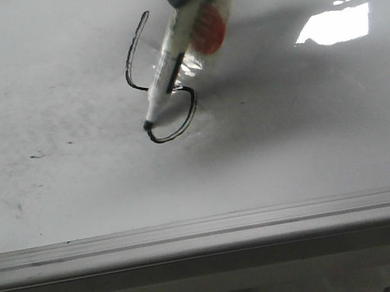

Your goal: Write number 8 on whiteboard

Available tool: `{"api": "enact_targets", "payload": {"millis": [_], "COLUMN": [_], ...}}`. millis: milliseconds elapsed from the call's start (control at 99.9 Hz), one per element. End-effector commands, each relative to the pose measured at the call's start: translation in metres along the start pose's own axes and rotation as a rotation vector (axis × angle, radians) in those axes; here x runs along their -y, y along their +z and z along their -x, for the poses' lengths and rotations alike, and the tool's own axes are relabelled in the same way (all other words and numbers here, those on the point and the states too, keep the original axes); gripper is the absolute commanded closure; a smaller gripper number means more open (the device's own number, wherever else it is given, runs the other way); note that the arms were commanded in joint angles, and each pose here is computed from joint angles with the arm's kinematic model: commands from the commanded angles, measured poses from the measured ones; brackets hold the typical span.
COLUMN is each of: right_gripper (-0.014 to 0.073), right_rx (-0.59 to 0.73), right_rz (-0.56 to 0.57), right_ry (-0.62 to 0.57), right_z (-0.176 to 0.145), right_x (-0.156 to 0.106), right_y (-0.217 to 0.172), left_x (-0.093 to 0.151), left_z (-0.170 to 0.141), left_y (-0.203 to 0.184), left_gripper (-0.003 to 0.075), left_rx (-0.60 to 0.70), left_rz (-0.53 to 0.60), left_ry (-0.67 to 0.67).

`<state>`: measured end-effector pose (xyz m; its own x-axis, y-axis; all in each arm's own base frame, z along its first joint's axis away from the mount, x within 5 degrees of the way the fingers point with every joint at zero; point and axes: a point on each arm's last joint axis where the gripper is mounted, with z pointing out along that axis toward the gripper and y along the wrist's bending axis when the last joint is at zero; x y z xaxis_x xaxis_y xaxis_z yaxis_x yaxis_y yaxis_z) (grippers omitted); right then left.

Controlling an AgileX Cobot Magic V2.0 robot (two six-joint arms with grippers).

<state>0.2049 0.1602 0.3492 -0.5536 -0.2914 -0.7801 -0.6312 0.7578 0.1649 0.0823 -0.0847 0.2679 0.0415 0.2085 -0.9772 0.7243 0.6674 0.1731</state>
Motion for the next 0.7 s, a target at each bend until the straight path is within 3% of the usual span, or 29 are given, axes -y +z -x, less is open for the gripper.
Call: {"api": "enact_targets", "payload": {"millis": [0, 90, 290, 540, 690], "right_gripper": [0.0638, 0.0638, 0.0638, 0.0638, 0.0638], "right_rx": [0.169, 0.209, 0.292, 0.32, 0.258], "right_rz": [-0.121, -0.159, -0.136, -0.022, 0.065], "right_ry": [-0.06, -0.043, -0.064, -0.133, -0.181], "right_z": [0.026, 0.031, 0.042, 0.039, 0.031], "right_x": [0.017, 0.027, 0.017, -0.018, -0.04], "right_y": [-0.023, -0.031, -0.036, -0.049, -0.05], "left_x": [-0.001, -0.001, -0.001, -0.001, 0.0], "left_z": [0.016, 0.016, 0.016, 0.016, 0.018], "left_y": [-0.001, -0.001, -0.001, 0.0, 0.002], "left_gripper": [0.0437, 0.0437, 0.0437, 0.0437, 0.0437], "left_rx": [0.096, 0.096, 0.096, 0.094, 0.121], "left_rz": [-0.004, -0.004, -0.004, -0.005, -0.015], "left_ry": [-0.024, -0.024, -0.024, -0.018, -0.013]}}
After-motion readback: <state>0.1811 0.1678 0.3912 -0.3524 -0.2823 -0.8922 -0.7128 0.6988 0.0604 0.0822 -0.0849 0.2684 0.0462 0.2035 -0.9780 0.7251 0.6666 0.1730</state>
